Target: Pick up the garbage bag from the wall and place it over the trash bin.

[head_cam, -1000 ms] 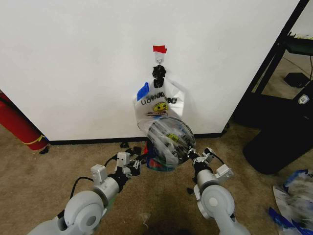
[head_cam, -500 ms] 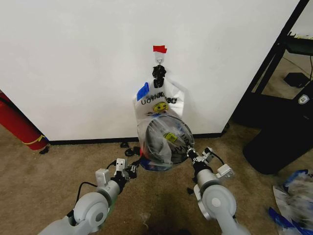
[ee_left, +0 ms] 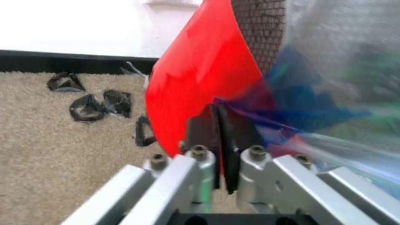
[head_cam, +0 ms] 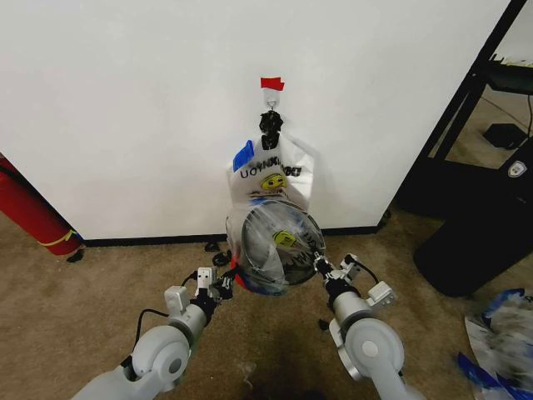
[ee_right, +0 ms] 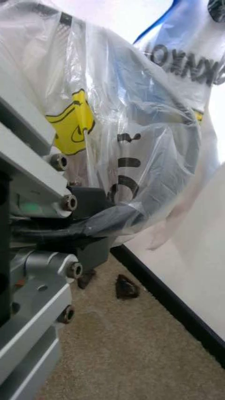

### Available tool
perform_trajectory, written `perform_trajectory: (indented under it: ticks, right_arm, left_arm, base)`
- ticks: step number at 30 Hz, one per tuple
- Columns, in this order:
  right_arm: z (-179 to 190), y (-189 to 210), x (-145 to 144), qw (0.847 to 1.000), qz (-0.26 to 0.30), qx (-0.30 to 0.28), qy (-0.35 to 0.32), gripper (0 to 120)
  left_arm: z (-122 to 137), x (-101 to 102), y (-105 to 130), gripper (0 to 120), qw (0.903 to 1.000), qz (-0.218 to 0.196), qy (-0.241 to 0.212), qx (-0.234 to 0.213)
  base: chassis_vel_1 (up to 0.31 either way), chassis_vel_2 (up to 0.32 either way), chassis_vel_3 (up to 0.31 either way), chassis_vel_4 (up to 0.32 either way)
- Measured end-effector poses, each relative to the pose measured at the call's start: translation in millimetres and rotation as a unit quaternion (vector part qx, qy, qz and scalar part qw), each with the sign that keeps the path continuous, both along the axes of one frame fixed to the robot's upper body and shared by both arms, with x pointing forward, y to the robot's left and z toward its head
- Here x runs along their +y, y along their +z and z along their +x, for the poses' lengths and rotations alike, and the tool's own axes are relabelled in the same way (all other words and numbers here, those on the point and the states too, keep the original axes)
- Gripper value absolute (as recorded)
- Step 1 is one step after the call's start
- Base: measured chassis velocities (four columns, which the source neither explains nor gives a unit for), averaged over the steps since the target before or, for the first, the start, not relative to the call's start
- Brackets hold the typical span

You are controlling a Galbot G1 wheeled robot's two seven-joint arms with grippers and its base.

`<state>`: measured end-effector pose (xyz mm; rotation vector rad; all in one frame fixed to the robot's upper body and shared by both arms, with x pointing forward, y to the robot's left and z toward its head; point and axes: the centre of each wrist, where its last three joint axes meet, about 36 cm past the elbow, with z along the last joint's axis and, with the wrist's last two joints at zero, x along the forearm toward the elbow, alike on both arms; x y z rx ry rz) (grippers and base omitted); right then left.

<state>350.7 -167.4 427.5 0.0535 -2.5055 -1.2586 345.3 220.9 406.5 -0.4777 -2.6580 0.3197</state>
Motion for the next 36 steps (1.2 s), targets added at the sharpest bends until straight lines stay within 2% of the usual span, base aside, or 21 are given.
perform_trajectory:
  ticks: [5, 6, 9, 12, 13, 14, 18, 20, 24, 26, 27, 28, 32, 36]
  right_arm:
    - [6, -3, -1, 1.000, -0.006, -0.001, -0.004, 1]
    - [6, -3, -1, 1.000, -0.006, -0.001, -0.004, 1]
    - [7, -6, -1, 1.000, -0.011, -0.001, -0.005, 1]
    - [8, -10, -2, 1.000, -0.021, -0.005, -0.004, 1]
    - [8, -10, -2, 1.000, -0.021, -0.005, -0.004, 1]
    - [8, -12, -3, 1.000, -0.027, -0.008, -0.003, 1]
    - [5, -24, -9, 0.998, -0.055, -0.031, 0.004, 1]
    - [4, -27, -11, 0.998, -0.060, -0.036, 0.007, 1]
    - [0, -37, -20, 0.993, -0.090, -0.070, 0.027, 1]
    - [0, -40, -22, 0.991, -0.101, -0.079, 0.031, 1]
    - [-1, -42, -26, 0.988, -0.118, -0.093, 0.038, 1]
    - [-1, -42, -26, 0.988, -0.118, -0.093, 0.038, 1]
    - [-4, -46, -24, 0.973, -0.177, -0.134, 0.070, 1]
    - [-9, -46, -20, 0.963, -0.201, -0.160, 0.085, 1]
  left_arm:
    - [-6, 9, 4, 26, 0.9987, 0.046, -0.011, -0.018]
    - [-6, 9, 4, 26, 0.9987, 0.046, -0.011, -0.018]
    - [-10, 12, 8, 36, 0.9983, 0.056, -0.004, -0.019]
    - [-14, 15, 18, 51, 0.9983, 0.055, 0.007, -0.020]
    - [-14, 15, 18, 51, 0.9983, 0.055, 0.007, -0.020]
    - [-16, 16, 21, 56, 0.9984, 0.053, 0.008, -0.021]
    - [-16, 21, 49, 73, 0.9990, 0.017, 0.021, -0.035]
    - [-14, 23, 57, 76, 0.9989, 0.006, 0.025, -0.041]
    - [-2, 28, 89, 94, 0.9962, -0.041, 0.025, -0.072]
    - [2, 28, 97, 98, 0.9952, -0.053, 0.019, -0.080]
    - [7, 29, 109, 100, 0.9932, -0.070, 0.008, -0.092]
    - [7, 29, 109, 100, 0.9932, -0.070, 0.008, -0.092]
    - [22, 31, 136, 100, 0.9880, -0.097, -0.020, -0.118]
    - [32, 33, 150, 100, 0.9863, -0.115, -0.042, -0.111]
  base:
    - [0.000, 0.000, 0.000, 0.000]
    - [0.000, 0.000, 0.000, 0.000]
    - [0.000, 0.000, 0.000, 0.000]
    - [0.000, 0.000, 0.000, 0.000]
    - [0.000, 0.000, 0.000, 0.000]
    - [0.000, 0.000, 0.000, 0.000]
    - [0.000, 0.000, 0.000, 0.000]
    - [0.000, 0.000, 0.000, 0.000]
    - [0.000, 0.000, 0.000, 0.000]
    - [0.000, 0.000, 0.000, 0.000]
    - [0.000, 0.000, 0.000, 0.000]
    - [0.000, 0.000, 0.000, 0.000]
    - [0.000, 0.000, 0.000, 0.000]
    - [0.000, 0.000, 0.000, 0.000]
